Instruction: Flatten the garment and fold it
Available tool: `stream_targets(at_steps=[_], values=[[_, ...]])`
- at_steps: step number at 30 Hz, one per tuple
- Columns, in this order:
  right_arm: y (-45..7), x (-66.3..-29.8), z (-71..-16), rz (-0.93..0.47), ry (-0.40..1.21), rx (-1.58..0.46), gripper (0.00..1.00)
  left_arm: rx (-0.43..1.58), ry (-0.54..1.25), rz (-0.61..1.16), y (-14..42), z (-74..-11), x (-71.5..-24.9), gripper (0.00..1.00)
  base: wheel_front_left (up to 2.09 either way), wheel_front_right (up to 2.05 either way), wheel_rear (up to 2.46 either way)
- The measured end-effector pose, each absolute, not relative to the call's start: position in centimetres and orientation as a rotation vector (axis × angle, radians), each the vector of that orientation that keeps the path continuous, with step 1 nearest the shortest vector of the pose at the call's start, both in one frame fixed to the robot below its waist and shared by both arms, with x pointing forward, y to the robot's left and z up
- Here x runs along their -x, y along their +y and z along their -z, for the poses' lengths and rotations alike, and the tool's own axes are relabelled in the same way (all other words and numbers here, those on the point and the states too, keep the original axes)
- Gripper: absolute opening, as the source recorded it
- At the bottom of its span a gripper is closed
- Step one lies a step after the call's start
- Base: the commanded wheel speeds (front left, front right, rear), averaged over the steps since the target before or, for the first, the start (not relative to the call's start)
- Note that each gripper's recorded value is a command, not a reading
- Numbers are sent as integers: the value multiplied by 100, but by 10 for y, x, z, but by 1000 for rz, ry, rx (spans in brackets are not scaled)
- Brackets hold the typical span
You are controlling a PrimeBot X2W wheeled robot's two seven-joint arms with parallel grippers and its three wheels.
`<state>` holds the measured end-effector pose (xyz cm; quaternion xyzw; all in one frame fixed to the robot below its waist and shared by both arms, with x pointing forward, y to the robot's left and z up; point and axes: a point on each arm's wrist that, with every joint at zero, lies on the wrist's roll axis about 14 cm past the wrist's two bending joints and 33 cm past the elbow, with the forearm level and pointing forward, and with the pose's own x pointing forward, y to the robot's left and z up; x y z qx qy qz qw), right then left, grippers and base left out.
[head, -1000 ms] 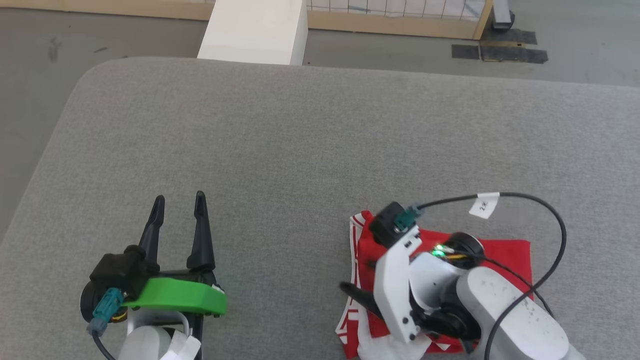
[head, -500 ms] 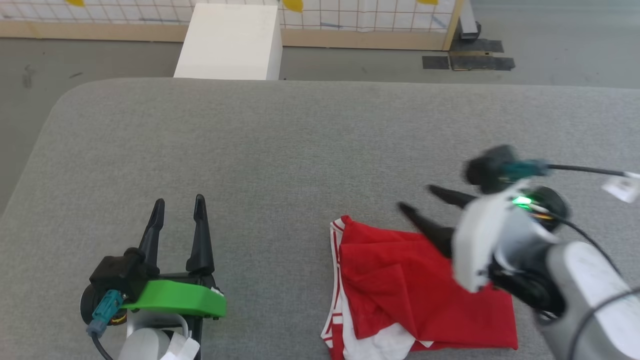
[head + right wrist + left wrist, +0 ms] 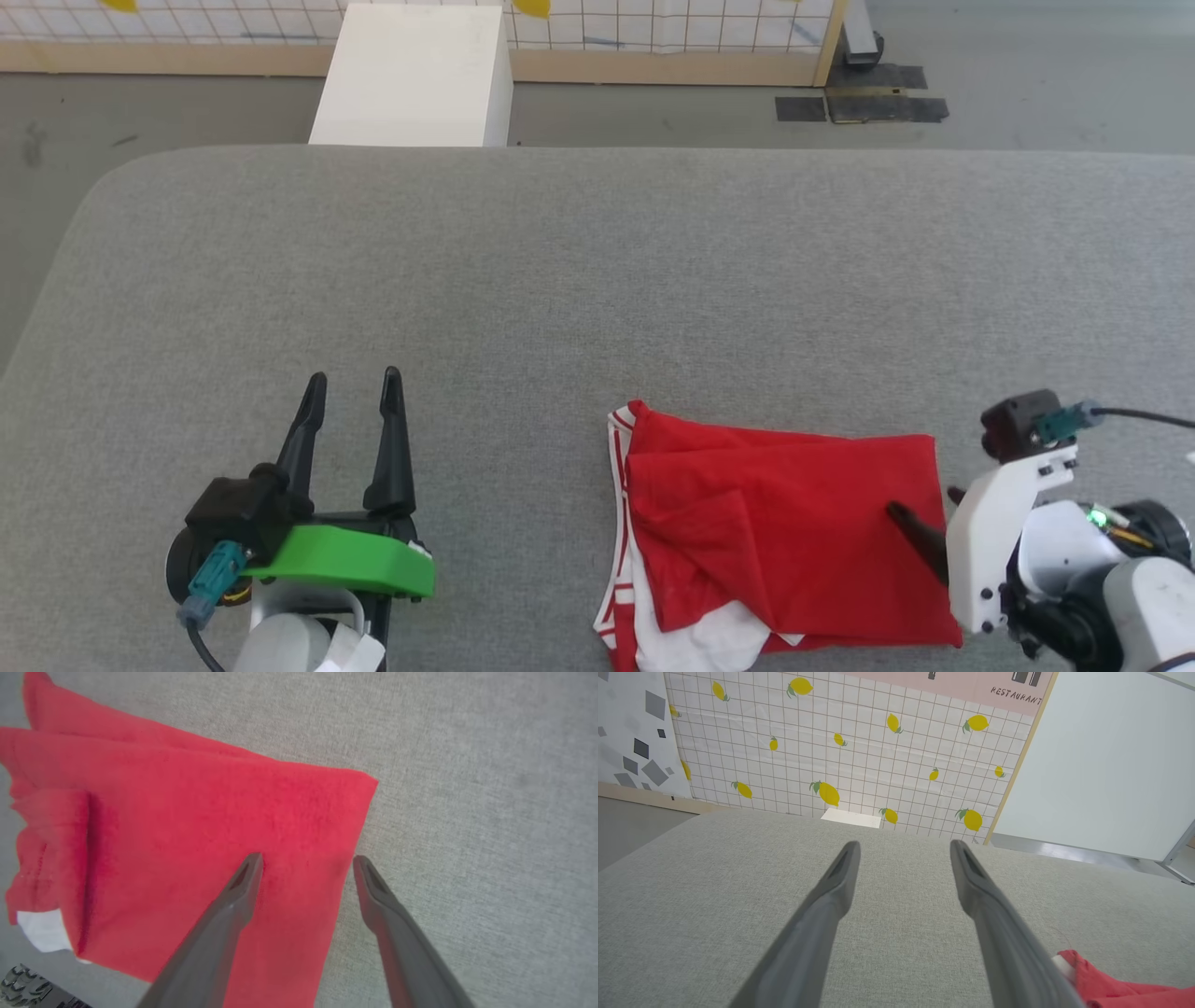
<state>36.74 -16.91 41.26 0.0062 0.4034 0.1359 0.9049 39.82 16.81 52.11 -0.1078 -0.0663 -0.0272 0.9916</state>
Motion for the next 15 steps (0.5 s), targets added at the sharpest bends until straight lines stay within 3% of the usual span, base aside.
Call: stream_targets(at_steps=[12,13,14,15], values=[[-158,-351,-369,-295,1016,38,100,211,-110,24,178,-512,-396,100,0,0,0],[-157,-351,-368,-297,1019,33,88,210,-109,22,178,-512,-396,100,0,0,0],[-157,-351,-368,-299,1021,31,10,210,-108,21,179,-512,-396,100,0,0,0],[-156,-352,-368,-303,1021,29,0,210,-107,21,179,-512,-396,100,0,0,0]])
